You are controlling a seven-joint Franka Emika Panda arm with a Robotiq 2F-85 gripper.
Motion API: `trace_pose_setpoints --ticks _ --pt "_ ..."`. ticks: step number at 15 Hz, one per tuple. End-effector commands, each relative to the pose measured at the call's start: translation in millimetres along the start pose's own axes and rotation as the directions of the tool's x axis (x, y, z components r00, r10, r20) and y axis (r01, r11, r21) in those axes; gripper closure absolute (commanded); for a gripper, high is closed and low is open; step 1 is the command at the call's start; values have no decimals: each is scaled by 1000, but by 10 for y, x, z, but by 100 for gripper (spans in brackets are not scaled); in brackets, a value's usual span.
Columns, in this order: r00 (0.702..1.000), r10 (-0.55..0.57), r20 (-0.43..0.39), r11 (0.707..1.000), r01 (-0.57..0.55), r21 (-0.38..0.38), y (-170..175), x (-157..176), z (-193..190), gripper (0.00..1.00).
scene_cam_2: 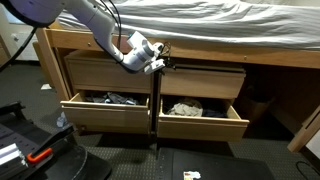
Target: Close the top right drawer
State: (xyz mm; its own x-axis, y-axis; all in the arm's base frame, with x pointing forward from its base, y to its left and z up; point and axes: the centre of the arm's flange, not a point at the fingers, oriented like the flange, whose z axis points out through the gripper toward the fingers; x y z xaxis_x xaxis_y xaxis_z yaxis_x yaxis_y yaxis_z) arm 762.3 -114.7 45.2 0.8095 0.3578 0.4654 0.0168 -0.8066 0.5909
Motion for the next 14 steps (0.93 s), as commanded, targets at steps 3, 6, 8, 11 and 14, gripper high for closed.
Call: trace_pose_setpoints --ticks 3,6,8,11,14 --pt "976 -137 -168 968 168 184 451 -403 880 0" --pt "976 -135 -170 971 164 172 384 -693 361 0" --pt "971 -147 -187 961 185 203 400 -867 422 0" --pt "953 -163 -255 948 223 228 354 -880 342 0" --pt "890 -268 -369 880 382 281 75 -813 337 0"
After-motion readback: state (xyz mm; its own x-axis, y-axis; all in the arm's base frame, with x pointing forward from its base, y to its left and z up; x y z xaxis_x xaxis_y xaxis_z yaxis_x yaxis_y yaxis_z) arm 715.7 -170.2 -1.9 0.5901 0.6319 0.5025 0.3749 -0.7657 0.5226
